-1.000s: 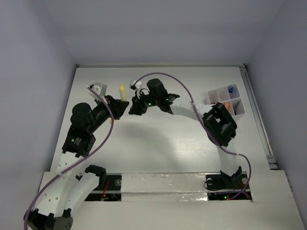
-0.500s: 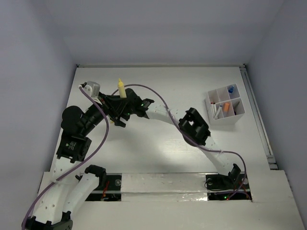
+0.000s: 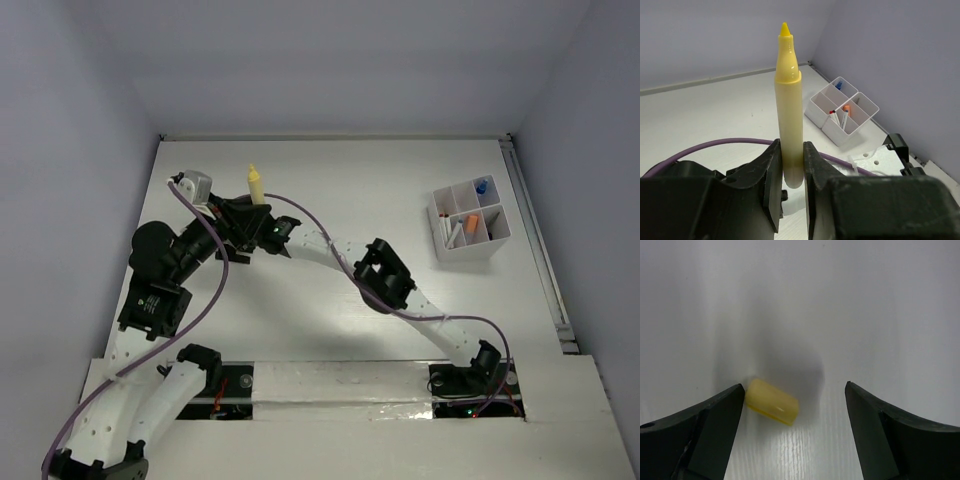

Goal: Sort the stationery into containers
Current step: Move the pen cap to the center of the board.

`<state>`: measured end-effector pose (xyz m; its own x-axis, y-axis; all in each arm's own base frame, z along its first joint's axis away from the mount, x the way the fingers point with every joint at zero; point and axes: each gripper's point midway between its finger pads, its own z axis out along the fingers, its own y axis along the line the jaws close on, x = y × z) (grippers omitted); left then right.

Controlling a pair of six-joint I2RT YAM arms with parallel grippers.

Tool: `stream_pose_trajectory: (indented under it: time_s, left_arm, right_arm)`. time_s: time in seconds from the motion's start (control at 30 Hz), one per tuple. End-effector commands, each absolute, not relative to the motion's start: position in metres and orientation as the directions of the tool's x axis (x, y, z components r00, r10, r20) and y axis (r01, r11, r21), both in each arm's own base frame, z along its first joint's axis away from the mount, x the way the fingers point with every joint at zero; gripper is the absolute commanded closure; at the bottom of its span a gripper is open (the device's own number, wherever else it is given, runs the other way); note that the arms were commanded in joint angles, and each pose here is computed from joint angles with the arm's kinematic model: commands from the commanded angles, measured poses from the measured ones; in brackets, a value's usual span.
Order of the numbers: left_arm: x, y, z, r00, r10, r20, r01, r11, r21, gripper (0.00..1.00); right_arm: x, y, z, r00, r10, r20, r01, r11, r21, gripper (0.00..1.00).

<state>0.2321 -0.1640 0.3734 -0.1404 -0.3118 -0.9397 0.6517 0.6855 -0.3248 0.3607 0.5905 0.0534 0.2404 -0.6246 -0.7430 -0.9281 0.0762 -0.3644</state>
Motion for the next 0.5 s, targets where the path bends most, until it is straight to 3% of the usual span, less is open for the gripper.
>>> stream_pose_trajectory:
  time_s: [0.0, 0.07, 0.1, 0.17, 0.2, 0.47]
  left_arm:
    - [0.227, -0.164, 0.397, -0.050, -0.323, -0.945, 0.684, 0.679, -0.268, 1.00]
    - [0.228, -0.164, 0.395, -0.051, -0.322, -0.945, 0.681, 0.681, -0.268, 1.00]
    - [0.228, -0.164, 0.395, -0.049, -0.321, -0.946, 0.680, 0.683, -0.267, 1.00]
    - [0.230, -0.164, 0.392, -0.055, -0.320, -0.946, 0.676, 0.685, -0.271, 1.00]
    - [0.231, -0.163, 0.392, -0.055, -0.321, -0.945, 0.674, 0.687, -0.273, 1.00]
    - [0.237, -0.165, 0.383, -0.078, -0.318, -0.945, 0.664, 0.690, -0.287, 1.00]
  right_arm:
    - [0.368, 0.589, 0.045, 0.268, -0.662, -0.700, -0.911, 0.063, -0.408, 0.18]
    - [0.367, 0.586, 0.038, 0.246, -0.671, -0.700, -0.918, 0.071, -0.391, 0.28]
    - [0.365, 0.586, 0.035, 0.238, -0.671, -0.703, -0.922, 0.071, -0.380, 0.38]
    - [0.360, 0.587, 0.034, 0.216, -0.660, -0.720, -0.934, 0.076, -0.350, 0.47]
    - [0.364, 0.582, 0.030, 0.197, -0.666, -0.720, -0.938, 0.086, -0.337, 0.56]
    - [0.361, 0.565, 0.045, 0.080, -0.637, -0.767, -0.951, 0.182, -0.250, 0.72]
